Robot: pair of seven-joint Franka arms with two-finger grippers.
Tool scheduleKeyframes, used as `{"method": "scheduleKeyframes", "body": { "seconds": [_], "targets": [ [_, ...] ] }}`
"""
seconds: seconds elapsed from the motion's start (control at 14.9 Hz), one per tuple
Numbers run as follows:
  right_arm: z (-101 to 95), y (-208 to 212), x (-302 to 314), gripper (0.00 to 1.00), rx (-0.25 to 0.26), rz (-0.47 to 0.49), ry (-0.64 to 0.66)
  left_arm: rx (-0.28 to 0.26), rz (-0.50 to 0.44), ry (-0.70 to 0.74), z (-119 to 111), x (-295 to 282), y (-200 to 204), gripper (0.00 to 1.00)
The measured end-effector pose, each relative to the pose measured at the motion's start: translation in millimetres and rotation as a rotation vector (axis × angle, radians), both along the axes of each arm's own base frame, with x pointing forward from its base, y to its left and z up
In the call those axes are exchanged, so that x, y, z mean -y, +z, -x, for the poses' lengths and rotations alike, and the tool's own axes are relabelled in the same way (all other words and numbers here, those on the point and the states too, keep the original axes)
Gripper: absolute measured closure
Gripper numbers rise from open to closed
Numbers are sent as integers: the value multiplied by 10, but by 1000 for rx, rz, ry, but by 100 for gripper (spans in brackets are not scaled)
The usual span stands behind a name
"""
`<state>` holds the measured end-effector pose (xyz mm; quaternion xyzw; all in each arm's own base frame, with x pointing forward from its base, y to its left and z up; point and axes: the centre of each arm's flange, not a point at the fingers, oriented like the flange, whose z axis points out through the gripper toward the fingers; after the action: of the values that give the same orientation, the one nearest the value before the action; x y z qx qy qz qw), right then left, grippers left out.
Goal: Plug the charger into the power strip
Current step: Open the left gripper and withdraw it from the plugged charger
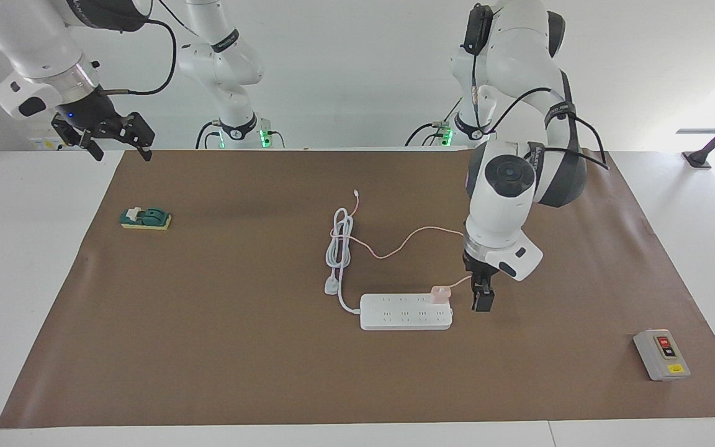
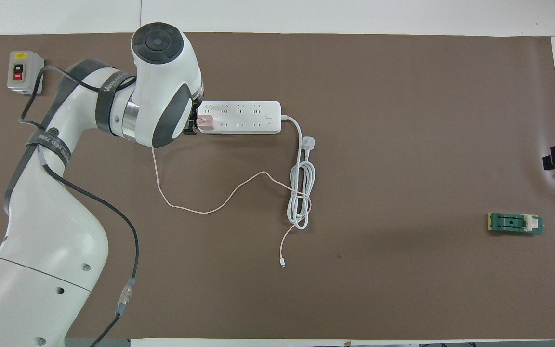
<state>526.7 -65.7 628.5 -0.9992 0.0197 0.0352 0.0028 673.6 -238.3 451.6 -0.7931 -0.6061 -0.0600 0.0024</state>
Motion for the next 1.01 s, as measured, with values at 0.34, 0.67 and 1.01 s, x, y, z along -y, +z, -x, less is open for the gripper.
{"method": "scheduleKeyframes", "body": {
  "seconds": [0.34, 0.67, 1.01],
  "targets": [
    [0, 0, 0, 0, 0, 0, 0, -70, -44, -397, -75, -1026, 423, 0],
    [0, 0, 0, 0, 0, 0, 0, -116, -61, -728, 5, -2128, 844, 3],
    [0, 0, 0, 0, 0, 0, 0, -146, -54, -924, 344, -2422, 1361, 3]
  ]
}}
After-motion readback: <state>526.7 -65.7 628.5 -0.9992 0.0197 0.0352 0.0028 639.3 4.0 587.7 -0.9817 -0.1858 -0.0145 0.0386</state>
